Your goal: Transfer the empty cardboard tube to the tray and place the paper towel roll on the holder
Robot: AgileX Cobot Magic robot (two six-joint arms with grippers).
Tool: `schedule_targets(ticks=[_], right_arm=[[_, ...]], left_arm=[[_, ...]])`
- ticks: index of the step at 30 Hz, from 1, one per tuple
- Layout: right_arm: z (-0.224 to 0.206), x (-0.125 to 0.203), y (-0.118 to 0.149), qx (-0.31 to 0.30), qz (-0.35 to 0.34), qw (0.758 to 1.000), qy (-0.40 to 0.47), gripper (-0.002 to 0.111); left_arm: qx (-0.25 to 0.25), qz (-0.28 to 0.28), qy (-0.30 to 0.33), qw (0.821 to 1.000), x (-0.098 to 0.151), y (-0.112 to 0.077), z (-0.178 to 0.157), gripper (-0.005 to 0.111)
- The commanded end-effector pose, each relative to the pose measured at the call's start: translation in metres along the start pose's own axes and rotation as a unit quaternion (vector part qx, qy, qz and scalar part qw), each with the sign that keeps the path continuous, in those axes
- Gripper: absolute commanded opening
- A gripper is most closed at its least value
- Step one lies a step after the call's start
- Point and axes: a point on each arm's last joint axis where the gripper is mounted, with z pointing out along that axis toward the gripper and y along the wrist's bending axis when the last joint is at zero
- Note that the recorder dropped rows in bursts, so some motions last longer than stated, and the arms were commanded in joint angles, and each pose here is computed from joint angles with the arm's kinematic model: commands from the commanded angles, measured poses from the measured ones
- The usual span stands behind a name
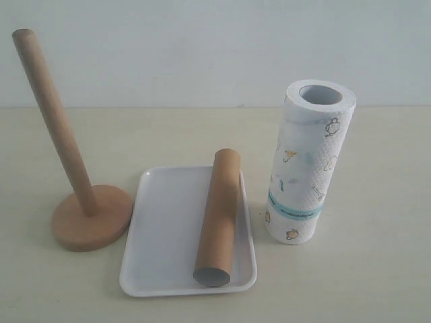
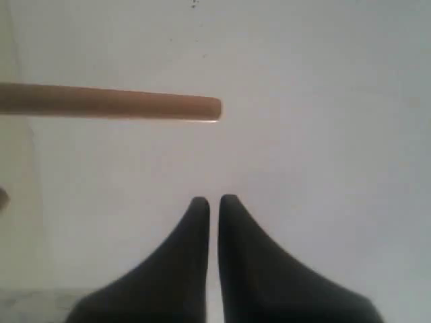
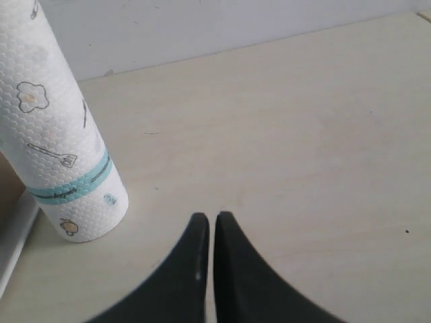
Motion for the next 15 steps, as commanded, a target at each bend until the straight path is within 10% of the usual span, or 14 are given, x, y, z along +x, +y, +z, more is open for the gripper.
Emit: schedule_targets(ticks=[1,5,9,15], right_arm=[[0.0,-0.001,0.0,-0.001,-0.003,1.0,-0.006,0.003],[0.0,-0.001,0.0,-0.001,-0.003,1.0,-0.006,0.003],[0.0,-0.001,0.0,-0.001,-0.003,1.0,-0.006,0.003],[0.0,-0.001,0.0,-0.001,-0.003,1.0,-0.006,0.003]], left_arm=[[0.152,-0.057,0.036,0.986,0.008,-0.027,-0.005,0.004],[0.175,-0.121,0.04,0.976,0.006,-0.026,-0.005,0.004],[0.032,-0.179,-0.02,0.983,-0.005,0.021,0.002,0.004],[-0.033,-0.04,-0.038,0.998,-0.007,0.032,0.001,0.004]])
